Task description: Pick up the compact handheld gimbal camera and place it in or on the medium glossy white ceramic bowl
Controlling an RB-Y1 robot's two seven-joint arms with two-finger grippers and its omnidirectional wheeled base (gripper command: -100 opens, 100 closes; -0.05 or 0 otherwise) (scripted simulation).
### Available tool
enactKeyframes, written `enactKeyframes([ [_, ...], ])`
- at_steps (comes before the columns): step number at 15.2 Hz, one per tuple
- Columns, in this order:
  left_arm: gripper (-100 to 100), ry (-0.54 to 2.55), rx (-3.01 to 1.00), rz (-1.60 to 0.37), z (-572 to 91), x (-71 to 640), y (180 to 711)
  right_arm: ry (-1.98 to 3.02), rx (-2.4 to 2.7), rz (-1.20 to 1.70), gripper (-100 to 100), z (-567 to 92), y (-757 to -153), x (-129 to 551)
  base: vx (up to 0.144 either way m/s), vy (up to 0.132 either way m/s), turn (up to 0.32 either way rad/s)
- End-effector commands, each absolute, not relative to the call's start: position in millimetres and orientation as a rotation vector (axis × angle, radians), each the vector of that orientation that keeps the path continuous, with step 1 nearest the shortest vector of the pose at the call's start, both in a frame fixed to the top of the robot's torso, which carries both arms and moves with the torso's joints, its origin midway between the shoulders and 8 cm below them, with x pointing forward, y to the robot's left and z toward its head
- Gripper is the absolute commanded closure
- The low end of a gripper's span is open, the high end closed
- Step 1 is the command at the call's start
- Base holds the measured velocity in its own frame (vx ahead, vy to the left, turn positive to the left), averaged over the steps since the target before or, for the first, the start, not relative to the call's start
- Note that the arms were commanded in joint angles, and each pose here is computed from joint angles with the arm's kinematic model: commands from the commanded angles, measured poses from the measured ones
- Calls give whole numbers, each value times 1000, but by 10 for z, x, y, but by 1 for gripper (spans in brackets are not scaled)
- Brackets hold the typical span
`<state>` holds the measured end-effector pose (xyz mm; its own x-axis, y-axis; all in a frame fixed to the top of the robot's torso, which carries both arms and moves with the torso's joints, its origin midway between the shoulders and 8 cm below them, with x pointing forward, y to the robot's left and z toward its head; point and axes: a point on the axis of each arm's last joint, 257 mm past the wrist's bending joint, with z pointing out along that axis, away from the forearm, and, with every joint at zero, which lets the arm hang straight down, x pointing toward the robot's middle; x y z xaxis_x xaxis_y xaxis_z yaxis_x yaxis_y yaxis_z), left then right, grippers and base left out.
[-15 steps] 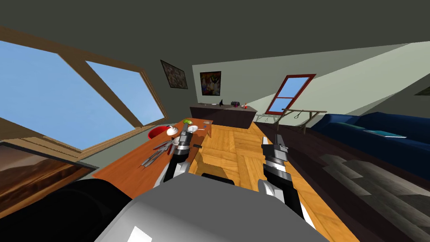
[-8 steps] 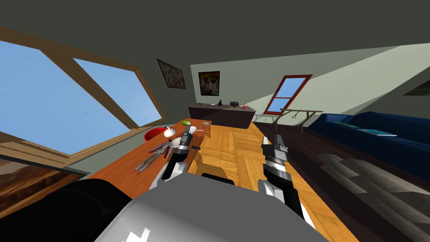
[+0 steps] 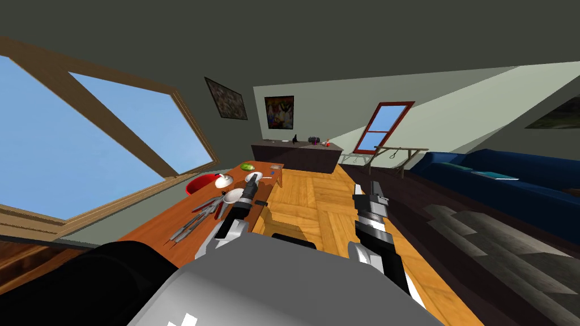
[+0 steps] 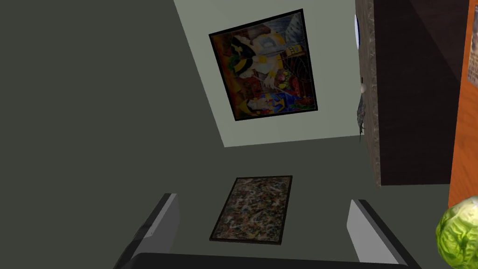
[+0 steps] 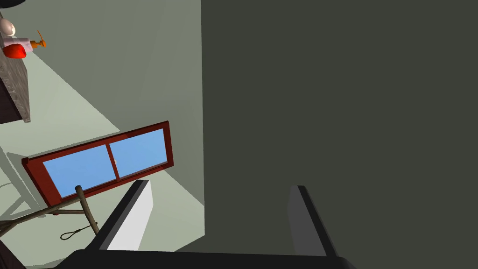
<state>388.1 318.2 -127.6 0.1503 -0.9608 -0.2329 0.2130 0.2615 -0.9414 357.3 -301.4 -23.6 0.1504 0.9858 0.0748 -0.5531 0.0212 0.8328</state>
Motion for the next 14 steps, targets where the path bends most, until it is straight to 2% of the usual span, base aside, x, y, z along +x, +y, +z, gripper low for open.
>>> enactKeyframes([
  [1,-100,1089,-941,-1020,-1357,3898,3203,643,864,1330,0,-236,-3014,3573,52,1,-12],
  [14,-100,1309,-1188,-818,-2373,3779,3708,643,864,1330,0,-235,-3014,3573,58,2,-41],
])
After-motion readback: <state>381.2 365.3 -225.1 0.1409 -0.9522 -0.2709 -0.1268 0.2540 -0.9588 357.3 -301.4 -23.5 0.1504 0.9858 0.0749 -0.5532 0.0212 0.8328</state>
